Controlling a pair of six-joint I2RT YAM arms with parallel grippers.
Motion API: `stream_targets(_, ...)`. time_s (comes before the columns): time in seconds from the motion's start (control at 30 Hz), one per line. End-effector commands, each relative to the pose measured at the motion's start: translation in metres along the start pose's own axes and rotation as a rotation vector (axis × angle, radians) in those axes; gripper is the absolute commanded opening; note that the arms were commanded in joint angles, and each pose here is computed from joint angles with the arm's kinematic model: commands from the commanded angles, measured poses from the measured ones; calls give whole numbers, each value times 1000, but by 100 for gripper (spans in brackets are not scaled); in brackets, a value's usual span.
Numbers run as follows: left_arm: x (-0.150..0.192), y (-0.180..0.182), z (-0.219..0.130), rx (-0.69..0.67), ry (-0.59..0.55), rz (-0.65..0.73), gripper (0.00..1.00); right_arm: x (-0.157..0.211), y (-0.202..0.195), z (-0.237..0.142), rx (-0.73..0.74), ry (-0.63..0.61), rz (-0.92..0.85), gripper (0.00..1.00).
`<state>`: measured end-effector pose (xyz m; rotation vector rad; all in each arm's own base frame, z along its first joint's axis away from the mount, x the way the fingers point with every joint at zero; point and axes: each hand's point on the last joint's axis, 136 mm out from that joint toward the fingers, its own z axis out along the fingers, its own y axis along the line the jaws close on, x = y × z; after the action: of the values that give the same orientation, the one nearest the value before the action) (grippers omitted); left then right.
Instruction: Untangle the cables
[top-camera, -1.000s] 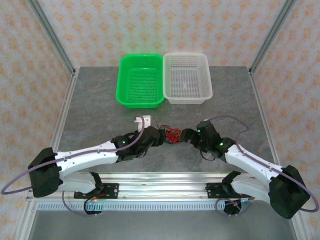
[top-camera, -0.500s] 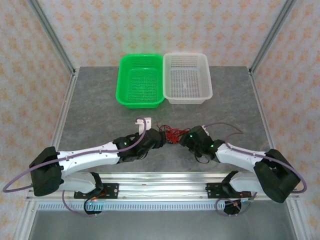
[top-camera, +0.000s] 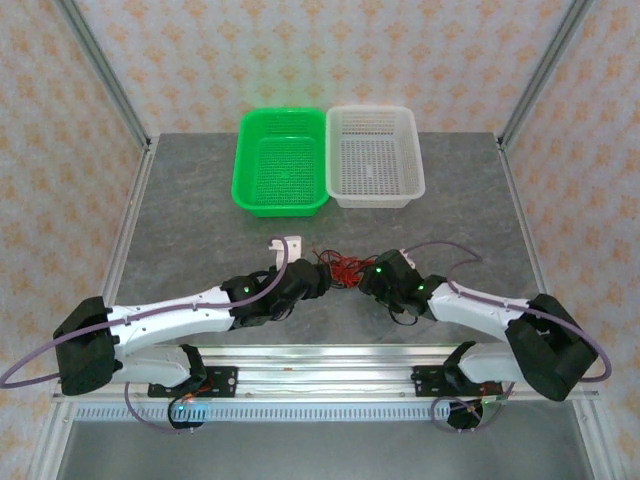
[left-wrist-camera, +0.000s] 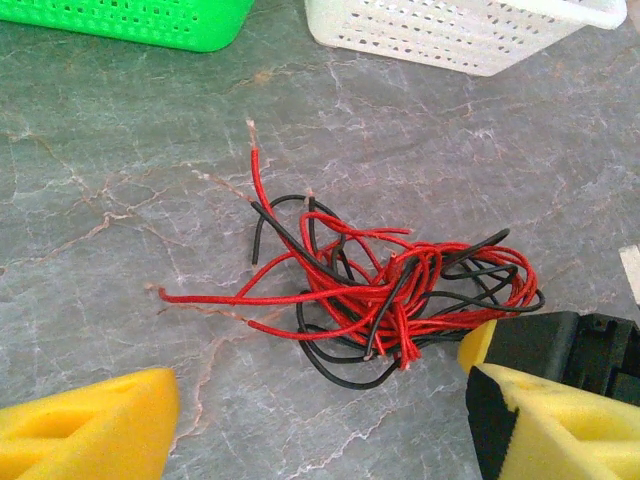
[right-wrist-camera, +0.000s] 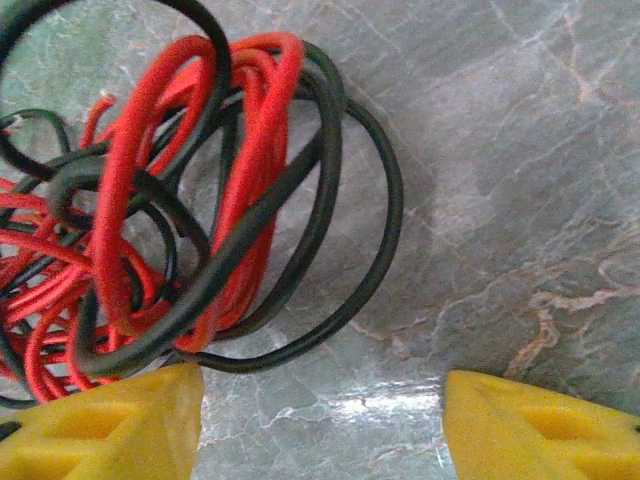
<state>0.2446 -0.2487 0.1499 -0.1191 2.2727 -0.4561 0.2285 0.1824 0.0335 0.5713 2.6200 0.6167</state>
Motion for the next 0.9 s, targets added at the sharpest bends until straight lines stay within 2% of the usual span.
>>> stream_targets(0.0,-12,-7,-4,-5,-34,30,77,-36,62,-23,-217,-140,-28,65)
stream_targets(0.2,-16,-8,-6,-9,-47,42,77,-39,65,-22,-211,-136,6,76)
stream_targets(0.37,-14,-4,-9,-8,-44,41,77,-36,58,-6,-149,-110,35,79)
stream_targets(0.63,-15,5,-15,-13,-57,25,76,-37,35,1,-52,-134,59,80)
stream_targets(0.87,-15,2,-18,1,-51,31,76,-33,24,23,1,-121,42,73)
